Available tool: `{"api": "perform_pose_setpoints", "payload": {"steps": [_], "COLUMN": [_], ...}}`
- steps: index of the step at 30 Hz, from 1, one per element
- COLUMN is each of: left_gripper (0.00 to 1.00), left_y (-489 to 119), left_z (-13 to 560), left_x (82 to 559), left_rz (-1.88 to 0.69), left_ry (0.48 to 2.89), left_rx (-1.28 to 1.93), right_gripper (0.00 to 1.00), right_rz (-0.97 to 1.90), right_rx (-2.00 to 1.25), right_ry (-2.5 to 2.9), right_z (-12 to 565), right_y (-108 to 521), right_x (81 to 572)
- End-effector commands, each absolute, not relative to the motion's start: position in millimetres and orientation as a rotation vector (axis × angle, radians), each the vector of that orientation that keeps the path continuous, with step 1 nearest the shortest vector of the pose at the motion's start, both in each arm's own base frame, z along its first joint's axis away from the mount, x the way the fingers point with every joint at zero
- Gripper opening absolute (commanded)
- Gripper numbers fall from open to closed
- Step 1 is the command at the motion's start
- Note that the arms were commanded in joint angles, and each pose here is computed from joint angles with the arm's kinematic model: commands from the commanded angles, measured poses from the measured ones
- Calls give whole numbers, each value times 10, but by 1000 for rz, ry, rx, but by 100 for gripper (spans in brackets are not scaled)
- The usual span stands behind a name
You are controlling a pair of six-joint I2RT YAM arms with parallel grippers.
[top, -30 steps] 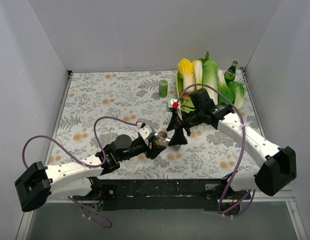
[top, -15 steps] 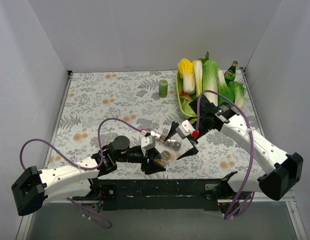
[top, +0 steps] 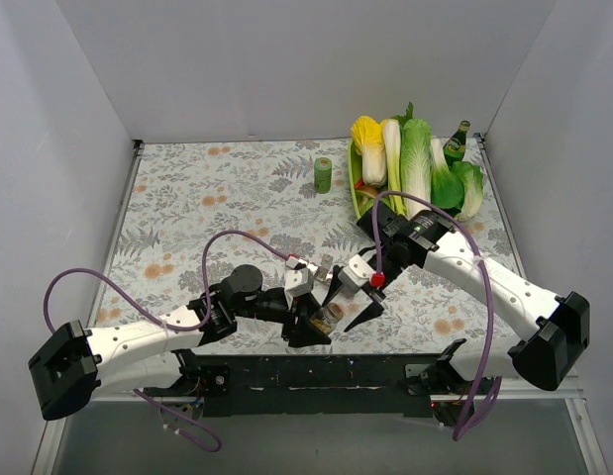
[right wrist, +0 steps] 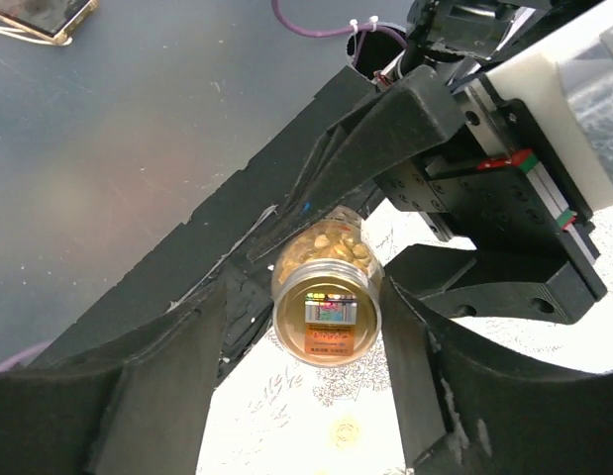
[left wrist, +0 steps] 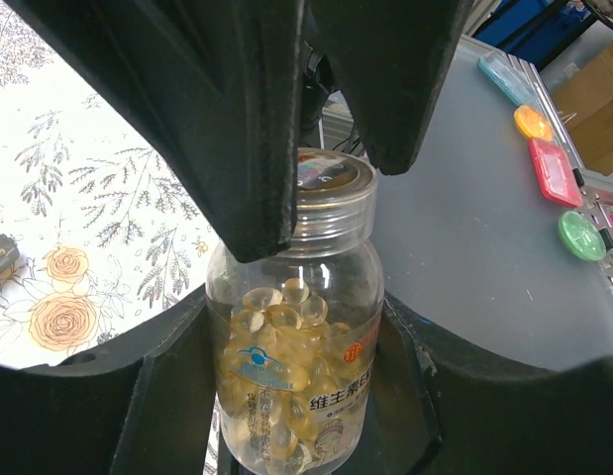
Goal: Sort the pills into containers
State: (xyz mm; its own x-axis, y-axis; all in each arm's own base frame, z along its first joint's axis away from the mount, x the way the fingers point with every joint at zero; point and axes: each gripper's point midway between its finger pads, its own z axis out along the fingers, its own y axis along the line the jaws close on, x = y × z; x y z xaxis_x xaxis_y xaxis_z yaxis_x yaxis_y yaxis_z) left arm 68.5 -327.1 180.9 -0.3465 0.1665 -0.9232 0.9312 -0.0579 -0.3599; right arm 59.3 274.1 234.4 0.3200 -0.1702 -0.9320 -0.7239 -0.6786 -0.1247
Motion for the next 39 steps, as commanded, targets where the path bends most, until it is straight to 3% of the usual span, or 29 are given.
{"api": "perform_pose_setpoints", "payload": {"steps": [1, 4, 10, 15, 21, 24, 25, 28, 34, 39], "left_gripper": [0, 0, 0, 0, 0, 0, 0, 0, 0, 0], "left_y": [-3337, -3339, -3298, -3182, -3135, -3191, -3190, -3202, -3174, -3188], "left_z": [2134, 2199, 2405, 2603, 2415, 2309, 2214, 2175, 2082, 2097], "left_x": [748, 805, 1159, 1734, 2220, 2107, 2038, 1746, 1137, 967], "left_rz": [-1477, -1459, -1323, -1083, -860, -908, -926, -1039, -1264, -1343], "left_ry": [1441, 1424, 1376, 1371, 1463, 1467, 1479, 1459, 1468, 1484], "left_rx": [1168, 1122, 900, 636, 491, 553, 586, 695, 932, 1002], "right_gripper": [62, 38, 29, 23, 17, 36, 53, 81, 90, 90], "right_rz": [1338, 1348, 1303, 1278, 1389, 1424, 1489, 1491, 1329, 1339], "right_rx": [-2035, -2010, -1865, -1516, -1205, -1264, -1312, -1445, -1748, -1902], "right_ry": [787, 871, 1240, 1665, 1933, 1813, 1739, 1473, 992, 914], "right_z": [2414, 2416, 2315, 2138, 2053, 2238, 2349, 2692, 2874, 2747], "right_y": [2799, 2825, 2979, 3133, 3088, 3070, 3044, 2938, 2724, 2811], "right_x": [621, 654, 939, 1418, 1690, 1655, 1567, 1520, 1207, 920]}}
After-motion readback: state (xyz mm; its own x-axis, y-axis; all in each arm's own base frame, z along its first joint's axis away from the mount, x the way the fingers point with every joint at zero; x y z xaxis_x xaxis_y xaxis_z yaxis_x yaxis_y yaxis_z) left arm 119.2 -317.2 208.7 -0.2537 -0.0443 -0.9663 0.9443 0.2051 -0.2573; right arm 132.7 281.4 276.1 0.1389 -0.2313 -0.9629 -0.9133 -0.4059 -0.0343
